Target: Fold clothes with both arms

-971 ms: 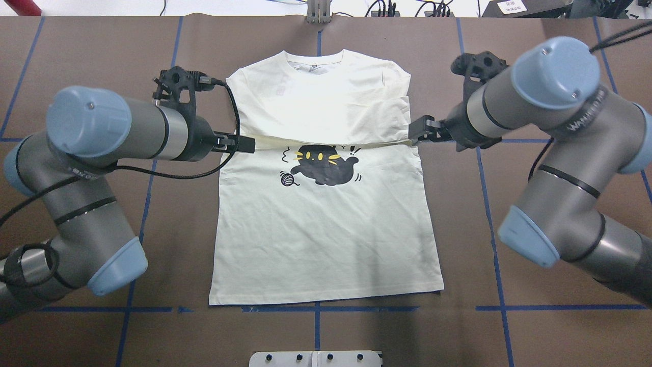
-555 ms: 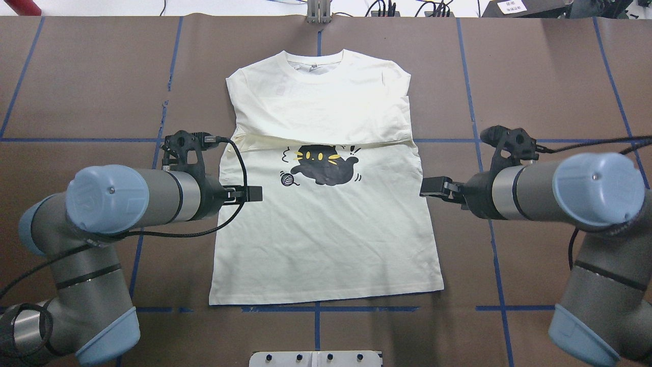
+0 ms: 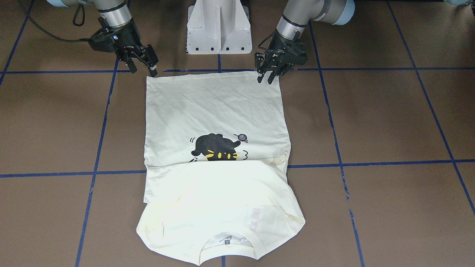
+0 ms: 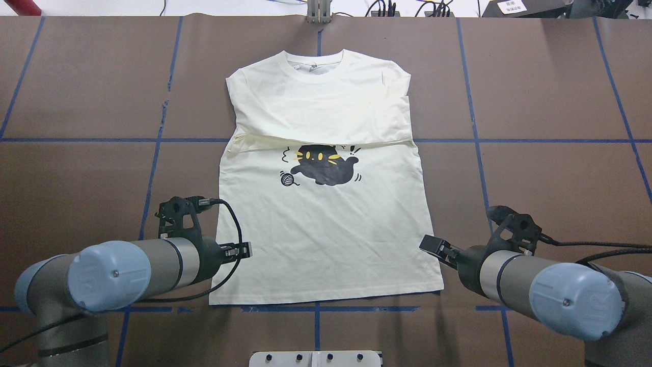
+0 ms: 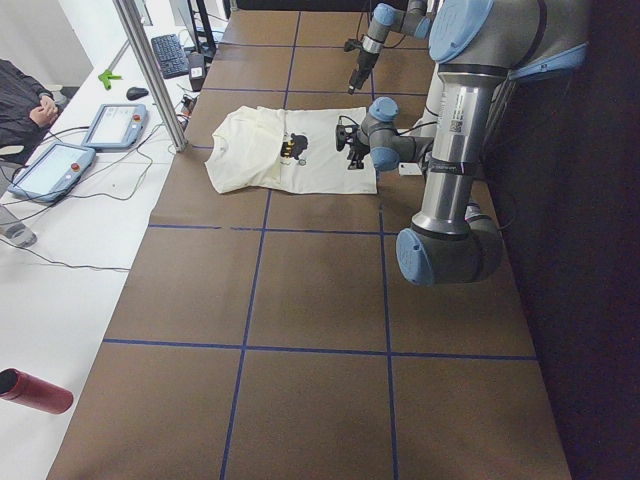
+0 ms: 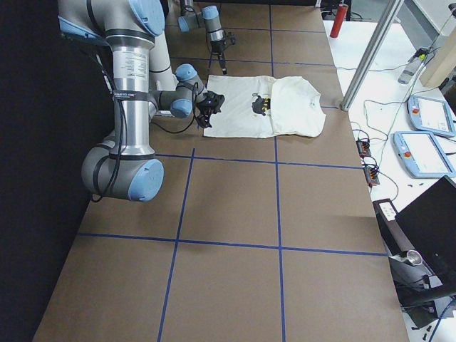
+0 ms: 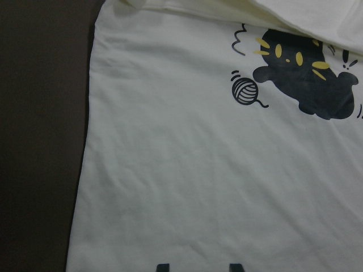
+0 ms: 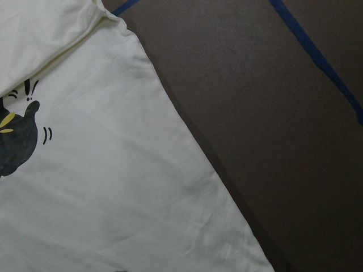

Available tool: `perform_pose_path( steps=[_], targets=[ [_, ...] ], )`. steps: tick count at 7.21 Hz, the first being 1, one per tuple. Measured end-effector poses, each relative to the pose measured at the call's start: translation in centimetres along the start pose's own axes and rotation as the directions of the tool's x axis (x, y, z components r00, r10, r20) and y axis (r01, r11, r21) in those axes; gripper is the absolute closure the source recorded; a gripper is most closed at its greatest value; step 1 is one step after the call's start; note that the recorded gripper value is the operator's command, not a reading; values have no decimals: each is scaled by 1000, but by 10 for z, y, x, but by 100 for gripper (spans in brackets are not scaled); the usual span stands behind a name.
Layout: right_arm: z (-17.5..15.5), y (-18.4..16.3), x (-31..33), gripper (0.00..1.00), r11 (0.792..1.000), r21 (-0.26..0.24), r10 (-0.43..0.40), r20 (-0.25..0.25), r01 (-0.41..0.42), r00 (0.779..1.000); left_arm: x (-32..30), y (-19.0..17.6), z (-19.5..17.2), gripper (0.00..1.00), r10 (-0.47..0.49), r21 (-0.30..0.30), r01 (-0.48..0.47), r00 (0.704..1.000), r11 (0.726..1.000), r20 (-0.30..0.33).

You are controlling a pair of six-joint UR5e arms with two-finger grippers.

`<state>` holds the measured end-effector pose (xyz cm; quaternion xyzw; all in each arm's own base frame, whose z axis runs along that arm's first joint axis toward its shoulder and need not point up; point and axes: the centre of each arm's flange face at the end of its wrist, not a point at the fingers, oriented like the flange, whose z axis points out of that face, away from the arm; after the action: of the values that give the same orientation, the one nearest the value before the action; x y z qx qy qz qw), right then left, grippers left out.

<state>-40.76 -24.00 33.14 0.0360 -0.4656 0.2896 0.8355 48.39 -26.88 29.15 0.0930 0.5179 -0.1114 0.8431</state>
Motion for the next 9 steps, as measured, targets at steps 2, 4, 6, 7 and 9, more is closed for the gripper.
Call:
perform_pose_path(
  steps=[2, 4, 6, 7, 9],
  targets=[
    [0, 14, 1, 3, 999, 23, 24, -2, -24, 1000, -12, 31, 9, 50, -8, -15, 9, 1000, 1000, 30],
    [1, 21, 2, 3, 999, 26, 22, 1, -22, 1000, -28, 42, 14, 50, 4, -29, -2, 998, 1000, 67],
    [1, 22, 2, 3, 999, 26, 21, 3, -21, 1000, -44, 48, 19, 51, 21, -38, -17, 993, 999, 118],
    [1, 23, 2, 3, 999, 25, 21, 5, -21, 1000, -47, 53, 21, 51, 29, -45, -23, 991, 999, 133],
    [2, 23, 3, 2, 999, 29, 19, 6, -19, 1000, -48, 66, 23, 51, 44, -65, -35, 989, 997, 141]
  ],
)
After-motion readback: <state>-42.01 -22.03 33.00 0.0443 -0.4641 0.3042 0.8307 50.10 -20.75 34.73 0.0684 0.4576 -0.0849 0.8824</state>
